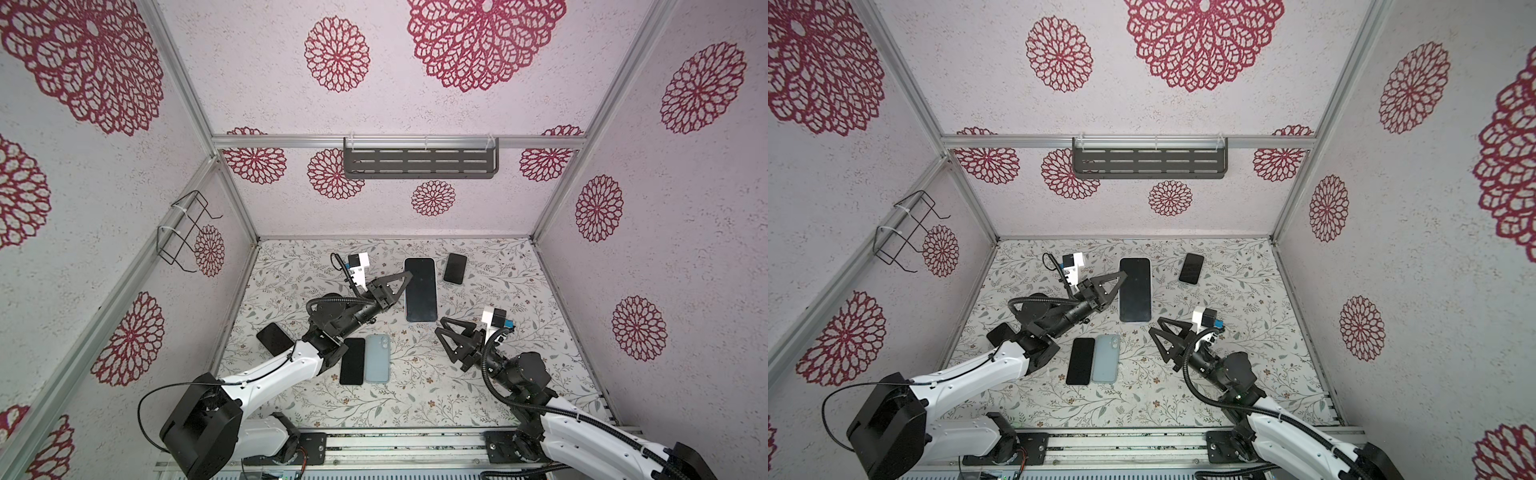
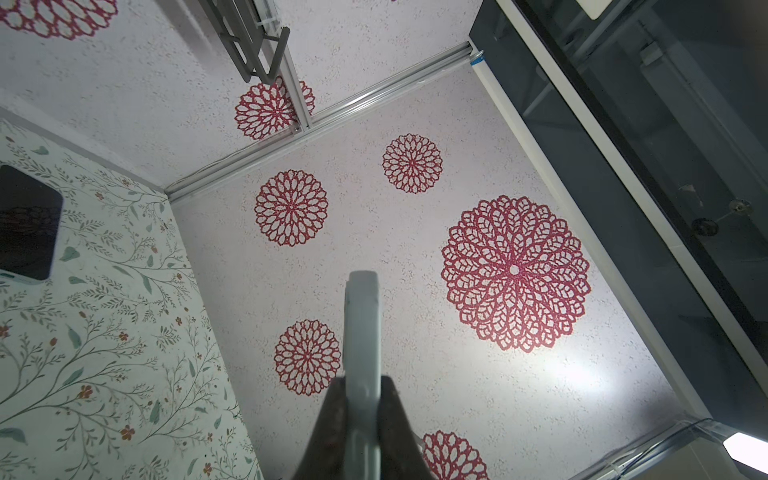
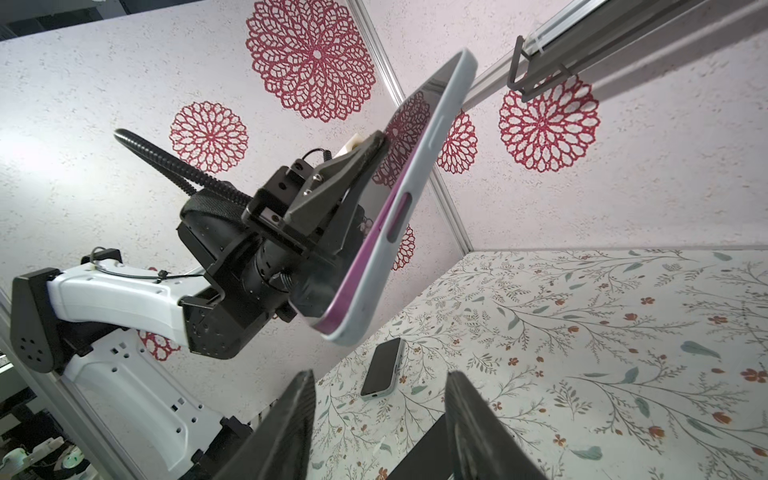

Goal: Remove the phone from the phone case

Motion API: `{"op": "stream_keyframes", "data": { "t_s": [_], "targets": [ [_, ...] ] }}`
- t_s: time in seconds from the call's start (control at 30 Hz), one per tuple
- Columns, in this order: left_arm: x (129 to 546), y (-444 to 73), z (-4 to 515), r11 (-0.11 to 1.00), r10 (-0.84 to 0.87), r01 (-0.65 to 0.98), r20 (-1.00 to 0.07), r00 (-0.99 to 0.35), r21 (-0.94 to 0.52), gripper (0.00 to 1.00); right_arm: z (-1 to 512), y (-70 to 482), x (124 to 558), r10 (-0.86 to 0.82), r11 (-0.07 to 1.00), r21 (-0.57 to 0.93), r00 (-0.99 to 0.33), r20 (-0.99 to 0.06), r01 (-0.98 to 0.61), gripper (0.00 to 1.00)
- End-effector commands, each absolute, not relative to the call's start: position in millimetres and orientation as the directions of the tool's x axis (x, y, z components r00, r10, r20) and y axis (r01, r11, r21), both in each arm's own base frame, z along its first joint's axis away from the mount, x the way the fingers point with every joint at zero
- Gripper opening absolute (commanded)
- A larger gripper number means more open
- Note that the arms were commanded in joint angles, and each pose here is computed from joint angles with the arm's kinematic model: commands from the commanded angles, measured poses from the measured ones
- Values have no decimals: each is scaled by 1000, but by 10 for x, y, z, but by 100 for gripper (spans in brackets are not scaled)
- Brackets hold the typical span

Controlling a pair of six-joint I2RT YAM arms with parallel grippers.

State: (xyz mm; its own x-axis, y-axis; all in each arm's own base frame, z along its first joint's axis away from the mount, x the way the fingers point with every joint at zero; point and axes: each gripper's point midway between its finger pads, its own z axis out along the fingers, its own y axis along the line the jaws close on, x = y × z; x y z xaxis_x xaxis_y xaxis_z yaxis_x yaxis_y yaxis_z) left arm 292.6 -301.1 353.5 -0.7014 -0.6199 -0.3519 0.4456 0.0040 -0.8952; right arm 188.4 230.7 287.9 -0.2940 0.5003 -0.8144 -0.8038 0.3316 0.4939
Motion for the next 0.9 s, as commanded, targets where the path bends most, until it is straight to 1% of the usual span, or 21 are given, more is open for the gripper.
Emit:
{"op": "stream_keyframes", "data": {
  "t_s": [0.0, 0.1, 0.6, 0.87],
  "targets": [
    [2863, -2962, 3767, -62, -651, 498, -343, -677, -865, 0, 3232, 2261, 1819, 574, 271, 473, -254, -779, -838, 52],
    [2844, -2973, 3782, -71, -649, 506, -345, -678, -860, 0, 3205, 2259, 1849, 575, 283, 481, -255, -778, -829, 52],
    [2798, -3011, 3737, -87, -646, 513, -343, -681, -854, 0, 3282, 2328, 1879, 592, 243, 487, -270, -760, -839, 52],
    [2797, -3033, 3721, -96, -643, 516, -343, -685, -851, 0, 3266, 2330, 1899, 591, 249, 492, -272, -760, -834, 52]
  ]
}}
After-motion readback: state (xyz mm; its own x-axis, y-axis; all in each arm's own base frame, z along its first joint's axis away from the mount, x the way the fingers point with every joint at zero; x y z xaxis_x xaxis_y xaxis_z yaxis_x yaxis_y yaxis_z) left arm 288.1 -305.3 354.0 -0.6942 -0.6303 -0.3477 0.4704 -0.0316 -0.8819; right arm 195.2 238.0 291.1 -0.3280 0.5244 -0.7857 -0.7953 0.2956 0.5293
